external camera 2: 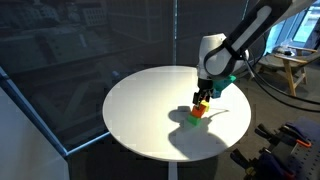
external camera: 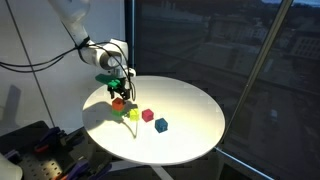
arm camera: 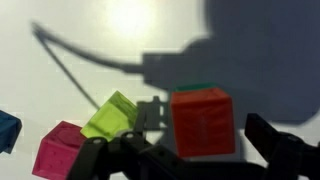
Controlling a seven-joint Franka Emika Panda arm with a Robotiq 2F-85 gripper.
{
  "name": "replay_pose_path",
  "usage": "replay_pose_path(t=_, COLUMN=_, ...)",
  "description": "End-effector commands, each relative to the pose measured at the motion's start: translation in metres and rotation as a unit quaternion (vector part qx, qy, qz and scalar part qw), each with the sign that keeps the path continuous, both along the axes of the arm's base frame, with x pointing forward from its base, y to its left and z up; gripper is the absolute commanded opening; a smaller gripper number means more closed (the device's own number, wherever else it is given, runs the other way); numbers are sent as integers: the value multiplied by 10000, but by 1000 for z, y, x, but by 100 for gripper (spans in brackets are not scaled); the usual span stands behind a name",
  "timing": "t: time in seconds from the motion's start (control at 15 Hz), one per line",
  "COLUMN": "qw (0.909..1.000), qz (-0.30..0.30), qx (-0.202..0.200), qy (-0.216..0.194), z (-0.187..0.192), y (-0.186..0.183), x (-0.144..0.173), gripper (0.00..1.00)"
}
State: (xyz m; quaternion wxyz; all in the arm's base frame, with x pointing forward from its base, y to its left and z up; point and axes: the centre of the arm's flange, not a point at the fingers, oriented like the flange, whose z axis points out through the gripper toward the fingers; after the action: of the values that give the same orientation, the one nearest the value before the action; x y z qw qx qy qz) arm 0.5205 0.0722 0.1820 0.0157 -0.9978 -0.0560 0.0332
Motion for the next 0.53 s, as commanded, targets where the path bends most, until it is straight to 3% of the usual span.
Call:
replay_pose_path(t=0.0, qw=10000, qz=78, qx=-49, qy=36, z=-4, y=3, x=12, gripper=100)
replay_pose_path(t=0.47, qw=9999, qz=89, qx=-60, qy=100, z=-15, y=6, x=14, gripper=100)
